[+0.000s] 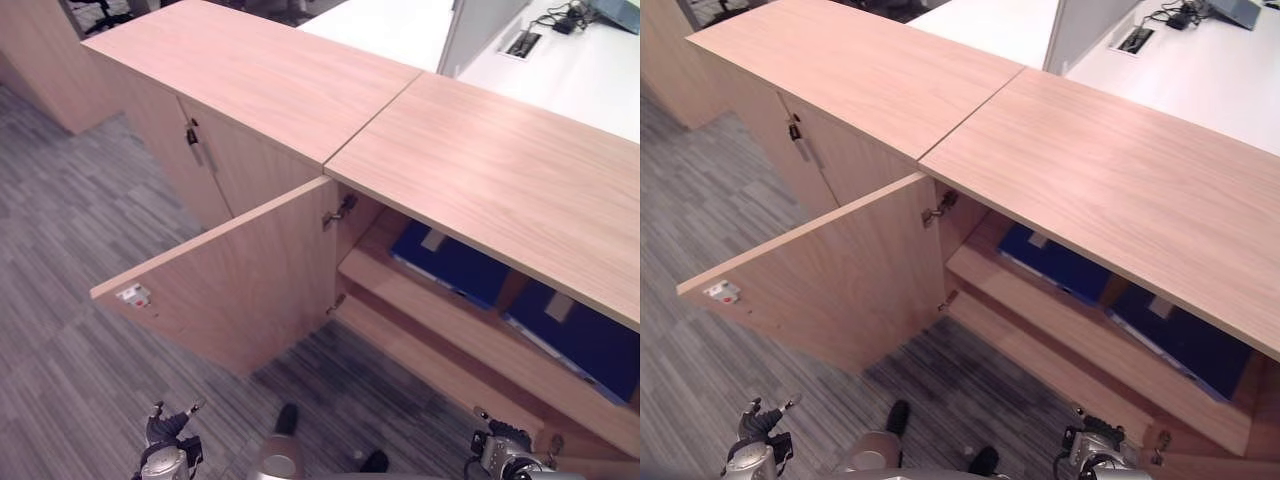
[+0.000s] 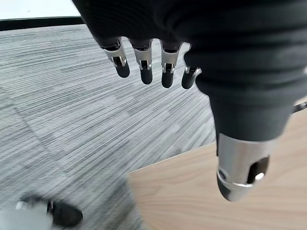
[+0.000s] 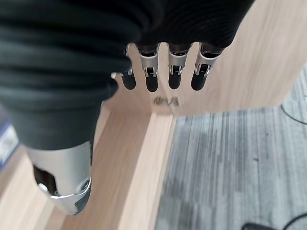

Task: Put the empty folder in the office cabinet

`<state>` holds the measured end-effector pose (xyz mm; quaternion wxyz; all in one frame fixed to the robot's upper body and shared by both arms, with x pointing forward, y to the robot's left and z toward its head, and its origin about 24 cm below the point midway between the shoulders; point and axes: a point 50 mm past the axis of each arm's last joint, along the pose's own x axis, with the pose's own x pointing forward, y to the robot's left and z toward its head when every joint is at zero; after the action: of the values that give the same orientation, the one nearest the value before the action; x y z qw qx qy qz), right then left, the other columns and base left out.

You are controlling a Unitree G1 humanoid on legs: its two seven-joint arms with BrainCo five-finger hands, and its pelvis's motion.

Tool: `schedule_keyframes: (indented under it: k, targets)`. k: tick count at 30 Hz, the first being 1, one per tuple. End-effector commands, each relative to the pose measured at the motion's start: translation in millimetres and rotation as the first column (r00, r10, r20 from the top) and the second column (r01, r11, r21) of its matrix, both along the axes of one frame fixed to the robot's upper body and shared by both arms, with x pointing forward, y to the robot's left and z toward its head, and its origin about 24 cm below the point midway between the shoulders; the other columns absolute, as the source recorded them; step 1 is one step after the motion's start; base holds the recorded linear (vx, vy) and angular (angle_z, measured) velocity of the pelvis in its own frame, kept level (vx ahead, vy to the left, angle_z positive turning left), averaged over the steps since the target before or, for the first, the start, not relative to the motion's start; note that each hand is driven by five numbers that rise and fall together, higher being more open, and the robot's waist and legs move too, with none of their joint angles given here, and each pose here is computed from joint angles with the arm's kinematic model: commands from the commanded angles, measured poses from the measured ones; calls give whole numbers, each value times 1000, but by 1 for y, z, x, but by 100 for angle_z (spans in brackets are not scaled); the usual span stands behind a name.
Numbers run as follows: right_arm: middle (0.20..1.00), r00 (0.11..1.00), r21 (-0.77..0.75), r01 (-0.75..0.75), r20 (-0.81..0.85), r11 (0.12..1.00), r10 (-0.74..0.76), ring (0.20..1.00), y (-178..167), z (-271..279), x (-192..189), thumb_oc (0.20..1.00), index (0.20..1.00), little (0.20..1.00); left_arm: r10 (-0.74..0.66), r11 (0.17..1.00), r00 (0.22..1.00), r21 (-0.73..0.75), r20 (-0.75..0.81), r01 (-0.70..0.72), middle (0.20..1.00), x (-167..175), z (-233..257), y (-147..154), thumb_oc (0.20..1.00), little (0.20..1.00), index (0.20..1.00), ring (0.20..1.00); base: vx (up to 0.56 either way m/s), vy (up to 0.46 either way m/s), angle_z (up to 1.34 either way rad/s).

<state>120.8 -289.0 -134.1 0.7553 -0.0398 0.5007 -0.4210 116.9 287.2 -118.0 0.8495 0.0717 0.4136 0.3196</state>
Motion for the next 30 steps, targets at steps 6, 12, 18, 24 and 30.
schedule_keyframes:
  k: [6,12,18,24,30]
  targets:
    - [1000,989,-25,136,-47,990,-137,1000,-20,1,-29,1000,1000,1000,-137,989,970,84,200,122,1000,55,34,1,1000,1000,1000,1000,-182,391,-4]
    - [1000,994,4,112,-10,994,-112,1000,-16,2,-15,1000,1000,1000,-240,969,949,107,207,222,1000,67,40,-6,1000,1000,1000,1000,-300,384,-22]
    - [1000,994,16,107,5,994,-107,1000,-16,2,-13,1000,1000,1000,-180,981,977,96,112,169,1000,47,27,6,1000,1000,1000,1000,-175,141,-28]
    - [1000,997,8,74,-14,997,-74,1000,-16,2,-14,1000,1000,1000,-211,974,977,88,20,208,1000,38,15,1,1000,1000,1000,1000,-64,-11,-21]
    - [1000,1000,-10,28,-12,1000,-28,1000,-16,3,-10,1000,1000,1000,-326,940,937,146,125,308,1000,71,35,-9,1000,1000,1000,1000,50,-70,-9]
